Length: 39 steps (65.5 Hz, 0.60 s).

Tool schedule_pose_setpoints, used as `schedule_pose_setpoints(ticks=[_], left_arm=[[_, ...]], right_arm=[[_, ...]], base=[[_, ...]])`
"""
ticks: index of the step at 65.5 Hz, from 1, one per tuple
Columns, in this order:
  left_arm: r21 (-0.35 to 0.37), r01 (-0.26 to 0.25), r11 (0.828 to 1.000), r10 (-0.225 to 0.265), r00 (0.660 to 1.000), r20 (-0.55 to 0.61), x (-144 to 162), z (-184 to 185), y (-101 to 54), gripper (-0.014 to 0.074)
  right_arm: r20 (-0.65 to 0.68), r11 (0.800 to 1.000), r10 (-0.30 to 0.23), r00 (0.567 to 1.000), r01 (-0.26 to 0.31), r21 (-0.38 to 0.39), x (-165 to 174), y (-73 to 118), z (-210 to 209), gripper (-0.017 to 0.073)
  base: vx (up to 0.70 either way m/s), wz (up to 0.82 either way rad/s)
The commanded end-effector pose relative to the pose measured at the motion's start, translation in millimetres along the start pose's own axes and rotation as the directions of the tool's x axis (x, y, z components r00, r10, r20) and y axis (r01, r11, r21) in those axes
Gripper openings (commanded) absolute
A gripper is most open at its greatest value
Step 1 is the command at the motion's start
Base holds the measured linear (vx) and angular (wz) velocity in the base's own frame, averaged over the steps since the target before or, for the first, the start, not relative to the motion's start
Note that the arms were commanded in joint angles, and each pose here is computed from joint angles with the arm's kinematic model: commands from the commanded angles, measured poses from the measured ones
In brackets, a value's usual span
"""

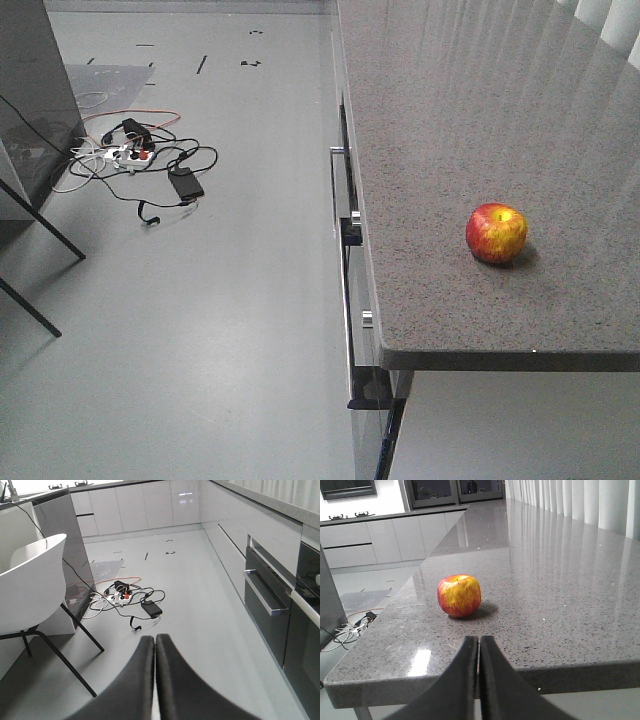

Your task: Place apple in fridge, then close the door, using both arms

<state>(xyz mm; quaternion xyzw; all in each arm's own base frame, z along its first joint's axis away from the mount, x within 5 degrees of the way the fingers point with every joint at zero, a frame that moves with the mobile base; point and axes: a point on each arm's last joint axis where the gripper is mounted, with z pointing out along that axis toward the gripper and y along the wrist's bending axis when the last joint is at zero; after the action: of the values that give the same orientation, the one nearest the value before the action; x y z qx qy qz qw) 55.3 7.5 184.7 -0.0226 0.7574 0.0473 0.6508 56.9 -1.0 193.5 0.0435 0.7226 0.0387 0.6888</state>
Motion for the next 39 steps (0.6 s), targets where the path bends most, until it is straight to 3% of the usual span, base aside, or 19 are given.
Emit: schedule_pose_setpoints(ticks=[1,39], left_arm=[[0.02,0.008,1.0,-0.009,0.997,0.075,-2.5,-0.2,-1.8,-0.0008],[0.02,0.008,1.0,-0.009,0.997,0.075,-2.5,-0.2,-1.8,-0.0008]], right_arm=[[0.069,1.0,-0.014,0.998,0.015,-0.013,-3.7,1.2,-0.3,-0.0003],[0.069,1.0,-0.014,0.998,0.015,-0.013,-3.7,1.2,-0.3,-0.0003]], base=[[0.0,0.0],[0.0,0.0]])
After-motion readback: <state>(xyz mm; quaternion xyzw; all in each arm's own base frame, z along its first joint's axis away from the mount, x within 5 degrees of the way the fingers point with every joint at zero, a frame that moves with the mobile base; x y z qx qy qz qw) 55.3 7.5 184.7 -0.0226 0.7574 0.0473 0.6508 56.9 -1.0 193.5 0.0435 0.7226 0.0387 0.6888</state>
